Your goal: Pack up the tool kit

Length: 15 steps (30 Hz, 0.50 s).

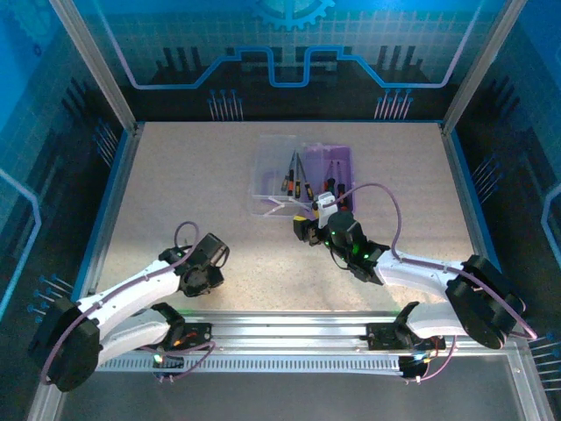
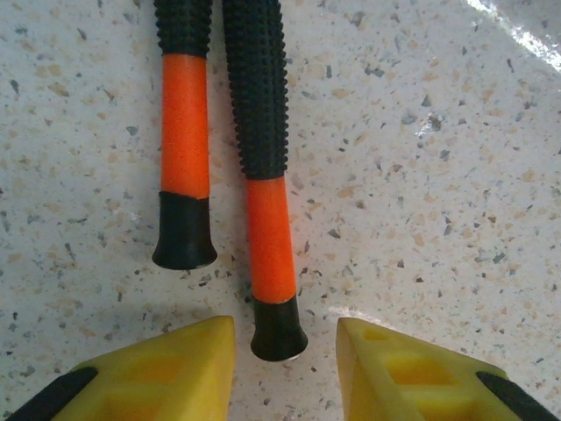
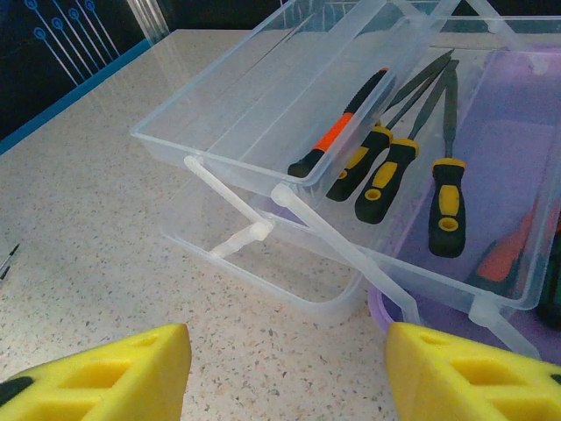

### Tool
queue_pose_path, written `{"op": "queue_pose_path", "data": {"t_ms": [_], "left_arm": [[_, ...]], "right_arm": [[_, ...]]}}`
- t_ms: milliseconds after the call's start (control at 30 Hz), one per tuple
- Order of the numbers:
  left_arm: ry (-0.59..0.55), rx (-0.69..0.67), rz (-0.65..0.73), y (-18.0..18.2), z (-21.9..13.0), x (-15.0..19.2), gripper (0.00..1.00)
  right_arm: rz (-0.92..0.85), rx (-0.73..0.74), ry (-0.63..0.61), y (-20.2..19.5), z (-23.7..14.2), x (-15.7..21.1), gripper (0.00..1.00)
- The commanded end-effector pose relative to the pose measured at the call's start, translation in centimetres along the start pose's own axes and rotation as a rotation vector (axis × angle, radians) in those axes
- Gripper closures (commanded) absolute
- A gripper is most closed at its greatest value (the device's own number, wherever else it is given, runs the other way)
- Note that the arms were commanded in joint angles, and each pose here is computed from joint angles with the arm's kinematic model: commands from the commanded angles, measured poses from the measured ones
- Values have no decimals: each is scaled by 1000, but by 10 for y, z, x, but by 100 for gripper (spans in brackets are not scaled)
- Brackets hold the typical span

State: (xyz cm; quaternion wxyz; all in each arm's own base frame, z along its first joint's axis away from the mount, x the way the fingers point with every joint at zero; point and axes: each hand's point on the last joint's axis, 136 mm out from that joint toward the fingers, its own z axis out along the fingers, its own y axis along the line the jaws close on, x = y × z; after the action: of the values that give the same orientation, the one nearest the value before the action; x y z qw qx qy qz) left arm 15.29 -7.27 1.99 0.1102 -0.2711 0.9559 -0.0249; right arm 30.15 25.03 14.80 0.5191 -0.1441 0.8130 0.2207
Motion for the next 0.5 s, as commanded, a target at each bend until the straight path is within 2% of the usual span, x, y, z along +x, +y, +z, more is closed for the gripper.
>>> {"op": "queue_pose_path", "data": {"t_ms": [0, 233, 467], "left_arm": [[-20, -13, 49, -1, 4, -4, 64], [2, -35, 105, -10, 11, -5, 68], [14, -44, 152, -16, 14, -6, 81]], "right_arm": [[16, 12, -8, -1, 2, -2, 39], [26, -13, 1, 4, 3, -1, 39], [28, -3, -4, 1, 1, -2, 39]]}}
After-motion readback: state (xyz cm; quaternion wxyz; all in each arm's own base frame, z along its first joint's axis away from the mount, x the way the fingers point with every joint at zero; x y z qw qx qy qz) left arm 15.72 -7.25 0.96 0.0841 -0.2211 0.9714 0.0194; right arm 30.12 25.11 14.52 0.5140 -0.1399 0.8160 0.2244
